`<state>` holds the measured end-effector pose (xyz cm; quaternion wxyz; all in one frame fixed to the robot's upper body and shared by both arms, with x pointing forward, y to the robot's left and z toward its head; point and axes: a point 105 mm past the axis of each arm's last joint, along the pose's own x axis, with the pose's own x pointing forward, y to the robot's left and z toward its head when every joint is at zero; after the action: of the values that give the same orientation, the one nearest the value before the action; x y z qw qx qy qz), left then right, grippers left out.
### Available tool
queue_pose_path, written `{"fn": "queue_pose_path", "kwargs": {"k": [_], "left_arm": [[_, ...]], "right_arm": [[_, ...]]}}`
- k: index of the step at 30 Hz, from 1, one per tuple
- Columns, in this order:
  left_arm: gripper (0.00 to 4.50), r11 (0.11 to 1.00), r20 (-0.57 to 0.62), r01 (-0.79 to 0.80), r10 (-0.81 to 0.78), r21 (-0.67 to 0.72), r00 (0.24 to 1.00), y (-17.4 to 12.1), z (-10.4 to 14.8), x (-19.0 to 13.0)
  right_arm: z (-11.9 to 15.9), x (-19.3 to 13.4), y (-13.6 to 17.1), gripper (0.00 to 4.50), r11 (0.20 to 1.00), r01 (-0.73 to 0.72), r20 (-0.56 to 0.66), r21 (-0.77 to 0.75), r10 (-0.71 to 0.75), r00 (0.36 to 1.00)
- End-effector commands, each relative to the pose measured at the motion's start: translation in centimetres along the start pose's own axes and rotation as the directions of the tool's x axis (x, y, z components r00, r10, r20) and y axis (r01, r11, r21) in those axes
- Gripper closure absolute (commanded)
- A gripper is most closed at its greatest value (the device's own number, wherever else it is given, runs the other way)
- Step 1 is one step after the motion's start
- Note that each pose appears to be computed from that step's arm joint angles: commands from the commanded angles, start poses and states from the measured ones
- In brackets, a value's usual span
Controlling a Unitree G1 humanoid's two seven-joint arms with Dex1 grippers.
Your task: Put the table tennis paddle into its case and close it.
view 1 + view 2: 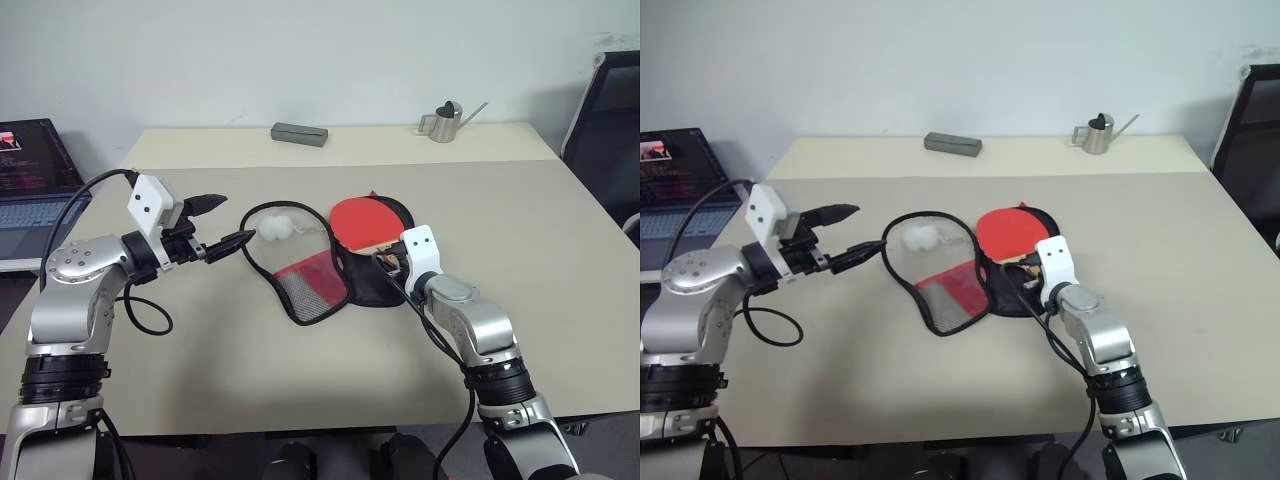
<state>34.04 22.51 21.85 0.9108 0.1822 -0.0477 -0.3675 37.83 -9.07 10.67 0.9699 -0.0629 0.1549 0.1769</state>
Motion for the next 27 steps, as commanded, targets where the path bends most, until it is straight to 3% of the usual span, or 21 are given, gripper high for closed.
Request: {"fn": "queue_pose_path", "kwargs": {"k": [1, 11, 27], "left_arm": [[0.22, 0.999, 0.031, -0.011, 0.010, 0.049, 0.999, 0.2, 1.4, -0.1], [0.22, 0.999, 0.033, -0.009, 0.008, 0.051, 0.999, 0.2, 1.4, 0.0], [0.22, 0.999, 0.035, -0.003, 0.001, 0.049, 0.999, 0.1, 1.3, 0.3]], "right_arm": [[2.5, -0.4, -0.5, 3.36, 0.999, 0.033, 0.078, 0.042, -0.037, 0.996], [5.4, -2.0, -0.4, 3.36, 0.986, 0.064, 0.102, 0.152, -0.081, 0.992], [3.4, -1.1, 0.6, 3.36, 0.966, 0.150, 0.031, 0.209, -0.160, 0.987]]}}
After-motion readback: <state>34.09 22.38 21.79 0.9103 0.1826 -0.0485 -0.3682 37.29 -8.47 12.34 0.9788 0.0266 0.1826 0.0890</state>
